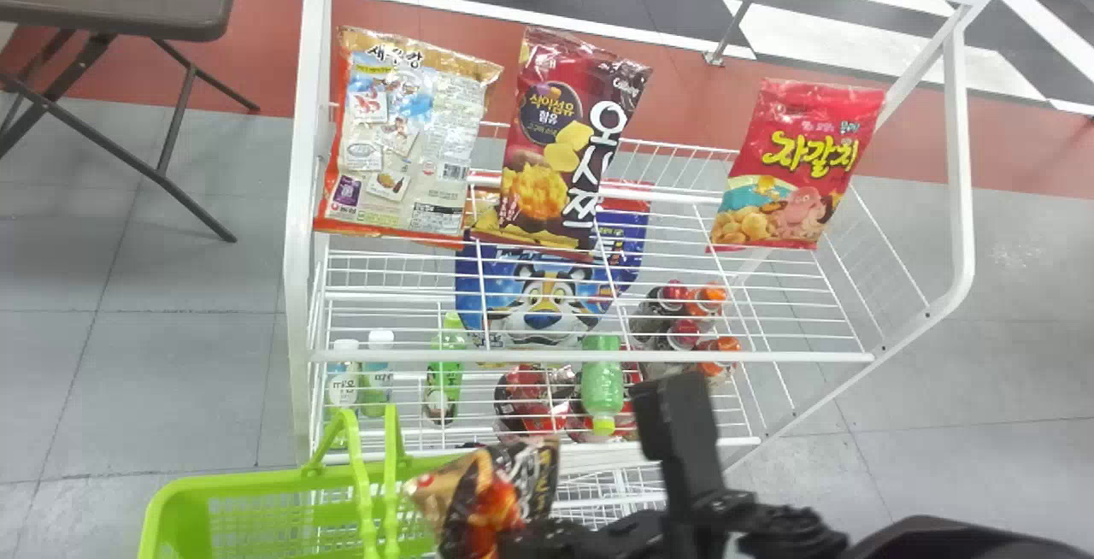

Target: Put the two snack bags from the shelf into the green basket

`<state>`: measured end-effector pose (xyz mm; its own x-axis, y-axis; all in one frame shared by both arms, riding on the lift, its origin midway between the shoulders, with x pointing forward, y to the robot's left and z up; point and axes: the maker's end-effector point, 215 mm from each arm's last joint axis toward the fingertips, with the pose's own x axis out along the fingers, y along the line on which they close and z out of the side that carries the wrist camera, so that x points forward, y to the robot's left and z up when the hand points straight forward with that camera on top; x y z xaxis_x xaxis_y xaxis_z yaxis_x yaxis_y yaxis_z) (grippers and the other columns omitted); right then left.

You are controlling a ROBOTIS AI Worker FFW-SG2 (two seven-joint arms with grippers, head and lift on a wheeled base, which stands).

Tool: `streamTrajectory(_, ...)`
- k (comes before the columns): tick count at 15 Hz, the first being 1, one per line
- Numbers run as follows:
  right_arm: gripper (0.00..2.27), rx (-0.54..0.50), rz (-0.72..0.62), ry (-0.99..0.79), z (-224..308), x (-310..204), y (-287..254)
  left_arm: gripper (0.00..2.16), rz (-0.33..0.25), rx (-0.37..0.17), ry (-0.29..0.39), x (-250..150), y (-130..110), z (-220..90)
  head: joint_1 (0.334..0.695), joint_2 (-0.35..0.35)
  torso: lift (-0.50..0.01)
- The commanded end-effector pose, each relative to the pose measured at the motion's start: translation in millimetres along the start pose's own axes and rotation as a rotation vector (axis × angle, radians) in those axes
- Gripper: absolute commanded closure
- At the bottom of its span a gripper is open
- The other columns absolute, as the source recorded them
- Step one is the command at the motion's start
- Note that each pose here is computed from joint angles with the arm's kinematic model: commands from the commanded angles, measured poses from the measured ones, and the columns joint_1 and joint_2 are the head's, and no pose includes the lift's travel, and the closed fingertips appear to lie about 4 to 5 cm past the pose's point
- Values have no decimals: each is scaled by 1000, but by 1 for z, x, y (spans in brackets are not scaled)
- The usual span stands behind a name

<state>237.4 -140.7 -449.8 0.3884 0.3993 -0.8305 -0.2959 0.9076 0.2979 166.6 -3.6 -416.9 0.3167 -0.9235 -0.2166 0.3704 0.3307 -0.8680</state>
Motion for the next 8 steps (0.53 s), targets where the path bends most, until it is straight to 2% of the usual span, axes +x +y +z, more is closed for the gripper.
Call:
streamTrajectory(1, 2013, -37, 31, 44, -12, 22, 23, 1899, -16, -1, 16, 2, -9, -4, 695, -350, -12)
streamTrajectory(6, 2013, -91, 67, 109, -31, 56, 53, 1899, -33, 6, 24, 3, -18, -6, 695, -350, -12)
streamTrajectory(7, 1926, -95, 77, 125, -35, 61, 56, 1899, -32, 7, 27, 2, -17, -7, 695, -341, -12)
streamTrajectory(8, 1406, -95, 80, 133, -37, 63, 57, 1899, -32, 7, 29, 2, -17, -7, 695, -317, -12)
